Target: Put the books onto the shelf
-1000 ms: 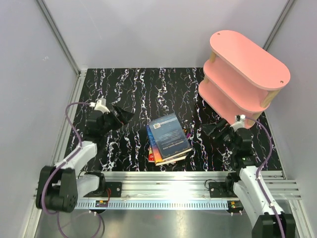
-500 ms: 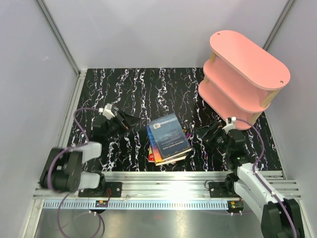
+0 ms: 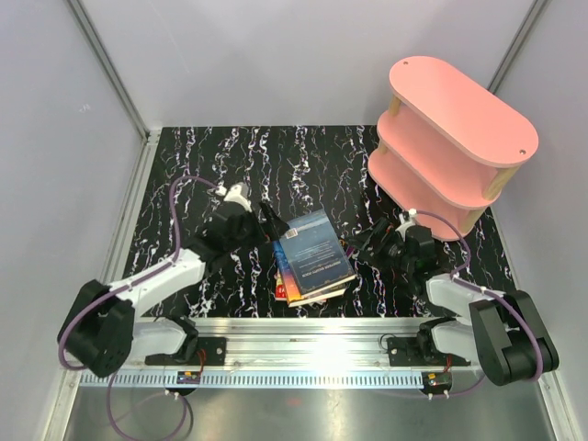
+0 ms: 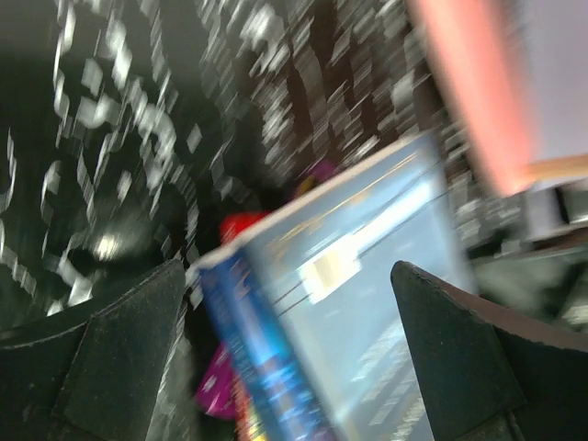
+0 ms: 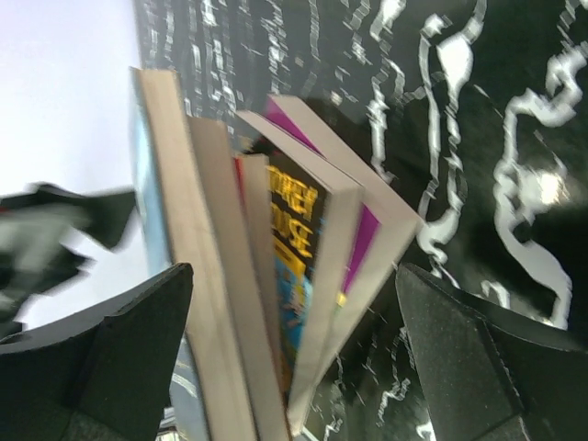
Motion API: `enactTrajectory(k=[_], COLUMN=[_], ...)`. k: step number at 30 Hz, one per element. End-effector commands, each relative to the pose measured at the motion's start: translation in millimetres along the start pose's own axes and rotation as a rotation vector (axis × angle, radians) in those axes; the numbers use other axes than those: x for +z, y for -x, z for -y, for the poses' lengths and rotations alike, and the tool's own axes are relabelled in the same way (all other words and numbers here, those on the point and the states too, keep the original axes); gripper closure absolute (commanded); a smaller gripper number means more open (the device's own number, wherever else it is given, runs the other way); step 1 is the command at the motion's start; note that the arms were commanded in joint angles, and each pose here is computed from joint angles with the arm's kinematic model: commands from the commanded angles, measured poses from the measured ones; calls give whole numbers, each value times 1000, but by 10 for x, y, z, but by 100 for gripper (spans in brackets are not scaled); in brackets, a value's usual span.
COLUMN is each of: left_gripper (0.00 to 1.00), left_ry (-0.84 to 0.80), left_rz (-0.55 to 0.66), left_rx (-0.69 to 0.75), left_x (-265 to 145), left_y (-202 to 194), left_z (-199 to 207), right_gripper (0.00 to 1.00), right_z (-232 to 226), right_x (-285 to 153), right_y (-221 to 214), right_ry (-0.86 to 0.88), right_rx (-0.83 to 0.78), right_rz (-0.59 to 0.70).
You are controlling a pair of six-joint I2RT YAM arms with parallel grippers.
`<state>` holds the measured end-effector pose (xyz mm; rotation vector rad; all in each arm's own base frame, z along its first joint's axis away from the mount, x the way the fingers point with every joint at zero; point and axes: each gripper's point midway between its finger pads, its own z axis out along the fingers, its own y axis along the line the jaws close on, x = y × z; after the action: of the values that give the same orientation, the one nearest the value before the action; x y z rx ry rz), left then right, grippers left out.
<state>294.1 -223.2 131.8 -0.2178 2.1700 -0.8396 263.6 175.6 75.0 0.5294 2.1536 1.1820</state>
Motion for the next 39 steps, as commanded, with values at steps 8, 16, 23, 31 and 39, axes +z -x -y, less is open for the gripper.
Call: enactTrajectory(k=[8,16,23,31,39], left_gripper=[1,1,1,15,24], left_ry=[82,130,173,147,141], left_rz=[-8,8,-44,-70,-75], left_rx=[91,142,145,164,197], left_x=[80,-31,80,155,172], left_y=[-94,-41,-221,-333,-372], left_z=[202,331,241,368,538], right_gripper=[0,0,0,0,0], right_z=[-442,-450,-422,-361,-313], right_x=[24,45,82,117,145], right_y=[176,133,106,85,33], right_ry=[132,135,132,116,121], right_rx=[-60,-64,-55,-58,-64], right_rz=[27,17,8,-1,-23])
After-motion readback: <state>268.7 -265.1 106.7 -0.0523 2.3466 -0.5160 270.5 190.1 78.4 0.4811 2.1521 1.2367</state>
